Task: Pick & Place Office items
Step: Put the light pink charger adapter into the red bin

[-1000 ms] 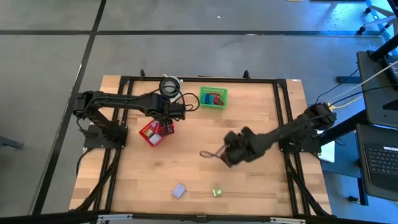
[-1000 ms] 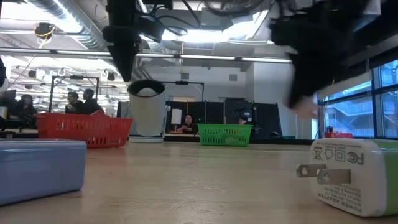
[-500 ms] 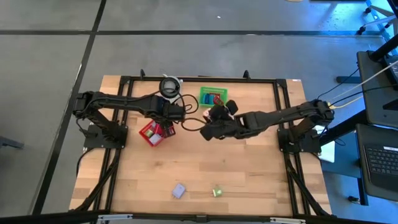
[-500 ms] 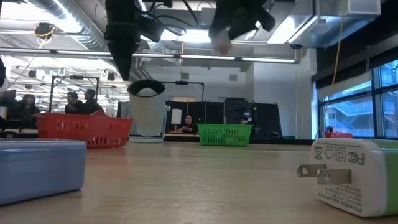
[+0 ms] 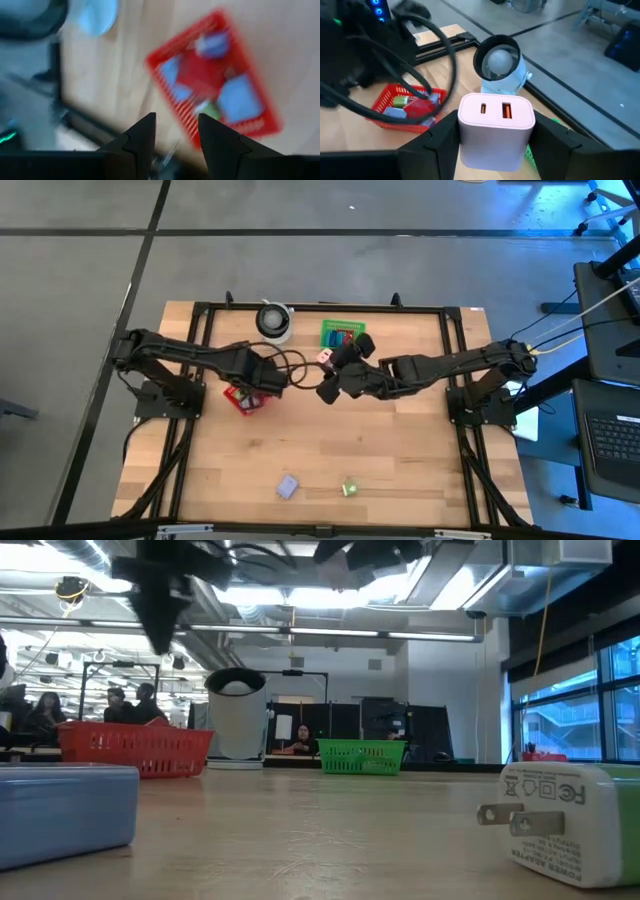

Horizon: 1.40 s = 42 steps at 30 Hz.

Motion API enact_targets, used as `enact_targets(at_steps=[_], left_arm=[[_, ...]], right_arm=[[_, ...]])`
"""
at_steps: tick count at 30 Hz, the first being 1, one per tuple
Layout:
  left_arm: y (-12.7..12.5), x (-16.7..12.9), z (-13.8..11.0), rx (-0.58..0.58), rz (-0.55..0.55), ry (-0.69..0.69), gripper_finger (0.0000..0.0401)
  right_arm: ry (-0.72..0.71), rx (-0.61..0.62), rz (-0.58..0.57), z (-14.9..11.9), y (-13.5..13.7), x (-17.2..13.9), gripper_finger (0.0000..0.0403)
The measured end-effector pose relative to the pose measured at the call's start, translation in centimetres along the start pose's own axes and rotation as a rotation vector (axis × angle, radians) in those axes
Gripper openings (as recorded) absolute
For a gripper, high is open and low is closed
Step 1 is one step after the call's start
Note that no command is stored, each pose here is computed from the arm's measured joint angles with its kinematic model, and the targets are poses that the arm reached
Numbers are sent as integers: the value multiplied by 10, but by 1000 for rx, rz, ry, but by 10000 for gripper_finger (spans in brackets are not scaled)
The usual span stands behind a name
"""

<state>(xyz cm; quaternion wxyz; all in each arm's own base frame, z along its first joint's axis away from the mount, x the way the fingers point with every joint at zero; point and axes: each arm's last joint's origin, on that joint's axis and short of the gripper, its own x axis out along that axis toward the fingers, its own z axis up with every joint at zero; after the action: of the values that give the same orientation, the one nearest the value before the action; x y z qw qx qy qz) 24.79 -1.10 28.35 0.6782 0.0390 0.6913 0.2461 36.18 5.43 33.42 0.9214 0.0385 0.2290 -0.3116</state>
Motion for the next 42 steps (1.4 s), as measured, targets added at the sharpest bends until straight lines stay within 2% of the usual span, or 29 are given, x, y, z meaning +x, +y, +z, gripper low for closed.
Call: enact_targets(at_steps=[3, 6, 12, 15, 19, 22, 26, 31, 33, 35, 38, 42], left_arm=[[7, -8, -14, -56, 35, 19, 143], [10, -19, -23, -112, 6, -56, 143], [12, -56, -33, -184, -121, -466, 143], [18, -78, -40, -272, -158, -691, 143], [28, -99, -48, -391, -200, -887, 147], [29, -108, -47, -395, -236, -968, 162], [24, -112, -39, -296, -244, -1009, 195], [12, -107, -25, -115, -128, -1012, 233], [9, -106, -20, -95, -51, -1019, 242], [8, -105, -16, -116, 43, -1026, 249], [10, -109, -11, -219, 160, -1065, 253], [12, -117, -7, -310, 153, -1131, 253]], right_arm=[[12, 13, 33, 1, -2, 3, 198], [13, 28, 70, 4, -3, 7, 198], [2, -6, 106, 10, -8, 13, 199], [-8, 12, 135, 13, -10, 16, 199], [-25, 12, 206, 18, -11, 19, 199], [-40, -23, 265, 22, -12, 21, 199], [-84, -23, 314, 28, -11, 21, 199], [-170, 89, 346, 40, -14, 23, 199], [-212, 166, 354, 46, -17, 25, 199], [-247, 241, 360, 52, -21, 26, 199], [-290, 335, 373, 59, -25, 27, 199], [-345, 382, 390, 65, -26, 26, 199]])
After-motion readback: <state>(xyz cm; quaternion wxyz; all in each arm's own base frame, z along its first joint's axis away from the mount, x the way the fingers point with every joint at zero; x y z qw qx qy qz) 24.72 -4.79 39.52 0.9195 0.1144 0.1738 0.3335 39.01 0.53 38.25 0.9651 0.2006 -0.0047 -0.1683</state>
